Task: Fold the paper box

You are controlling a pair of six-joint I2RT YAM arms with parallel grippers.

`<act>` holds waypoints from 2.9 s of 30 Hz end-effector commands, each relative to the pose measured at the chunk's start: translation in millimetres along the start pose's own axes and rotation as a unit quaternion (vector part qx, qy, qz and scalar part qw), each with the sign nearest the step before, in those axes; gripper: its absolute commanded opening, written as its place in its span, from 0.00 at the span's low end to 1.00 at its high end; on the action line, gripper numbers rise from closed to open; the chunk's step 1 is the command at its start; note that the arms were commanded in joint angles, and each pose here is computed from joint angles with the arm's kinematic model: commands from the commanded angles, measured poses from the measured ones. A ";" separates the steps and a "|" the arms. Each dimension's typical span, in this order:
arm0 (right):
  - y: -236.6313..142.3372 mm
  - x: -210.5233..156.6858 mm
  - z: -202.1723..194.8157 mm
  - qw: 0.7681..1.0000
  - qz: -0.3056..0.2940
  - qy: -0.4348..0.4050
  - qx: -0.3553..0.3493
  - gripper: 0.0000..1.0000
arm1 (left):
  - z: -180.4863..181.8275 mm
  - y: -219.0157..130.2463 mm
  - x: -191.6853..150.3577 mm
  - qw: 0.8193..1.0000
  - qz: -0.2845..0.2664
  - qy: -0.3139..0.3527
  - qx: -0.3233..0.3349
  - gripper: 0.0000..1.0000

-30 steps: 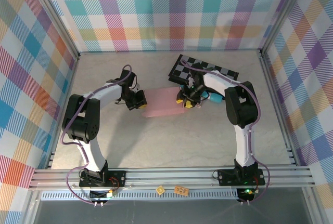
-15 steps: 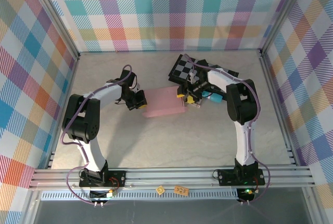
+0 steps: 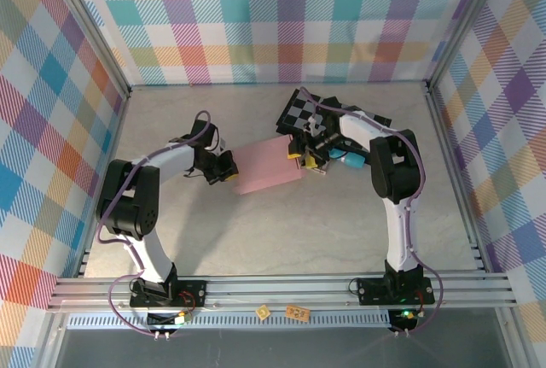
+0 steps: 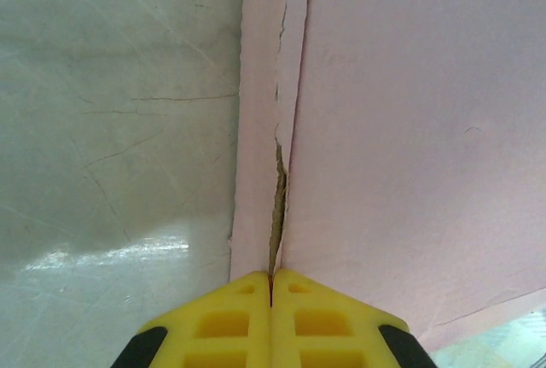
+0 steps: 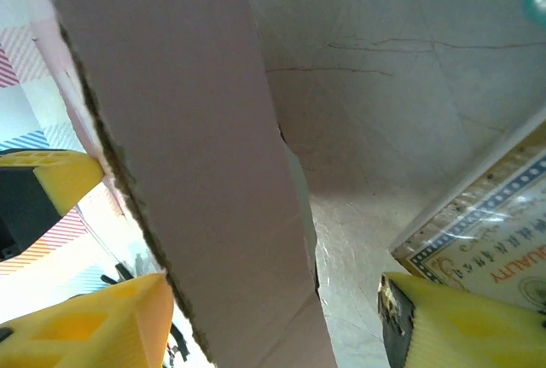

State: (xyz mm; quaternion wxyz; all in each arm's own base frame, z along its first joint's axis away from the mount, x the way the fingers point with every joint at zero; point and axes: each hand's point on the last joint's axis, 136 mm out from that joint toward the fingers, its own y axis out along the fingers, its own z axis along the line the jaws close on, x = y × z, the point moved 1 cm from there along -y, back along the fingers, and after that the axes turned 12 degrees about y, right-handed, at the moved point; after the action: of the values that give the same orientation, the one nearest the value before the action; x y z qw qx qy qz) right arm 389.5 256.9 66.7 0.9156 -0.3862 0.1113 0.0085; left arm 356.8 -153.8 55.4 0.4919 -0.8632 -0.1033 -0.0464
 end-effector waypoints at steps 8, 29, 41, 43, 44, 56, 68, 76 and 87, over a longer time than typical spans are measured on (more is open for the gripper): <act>12.1 -0.1 26.6 0.997 0.032 -0.045 0.050 0.69 | 29.7 5.8 -26.6 0.998 0.044 -0.030 0.039 0.04; 12.8 -17.5 68.8 0.988 0.065 0.074 0.117 0.44 | -52.4 -98.6 45.7 0.978 -0.180 0.107 -0.017 0.44; -13.0 -61.3 47.4 0.939 0.131 0.311 0.068 0.37 | -177.5 -130.4 -49.6 0.803 -0.217 0.549 -0.078 0.52; -18.1 -71.7 43.0 0.930 0.134 0.336 0.056 0.38 | -177.5 -127.7 -67.3 0.781 -0.195 0.589 -0.072 0.54; -19.4 -77.8 41.4 0.924 0.142 0.350 0.055 0.37 | -177.9 -125.9 -79.7 0.750 -0.186 0.631 -0.077 0.55; -21.6 -106.0 7.0 0.865 0.159 0.473 0.053 0.36 | -159.4 -95.5 -125.1 0.621 -0.122 0.773 -0.052 0.67; -20.4 -122.1 -0.1 0.835 0.183 0.517 0.050 0.36 | -159.0 -54.5 -100.3 0.609 -0.097 0.787 -0.017 0.65; -17.2 -132.7 -11.1 0.829 0.188 0.526 0.036 0.38 | -155.8 -45.9 -104.1 0.611 -0.075 0.787 -0.027 0.57; -10.7 -129.7 -25.2 0.830 0.172 0.530 0.020 0.53 | -153.2 -37.1 -120.4 0.621 -0.017 0.780 -0.069 0.49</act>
State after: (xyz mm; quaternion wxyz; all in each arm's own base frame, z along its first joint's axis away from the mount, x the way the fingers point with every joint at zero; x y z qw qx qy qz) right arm 266.8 248.0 96.5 0.7322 -0.2616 0.6284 -0.0260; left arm 244.1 -275.3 139.5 0.3547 -0.5259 0.2871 -0.7177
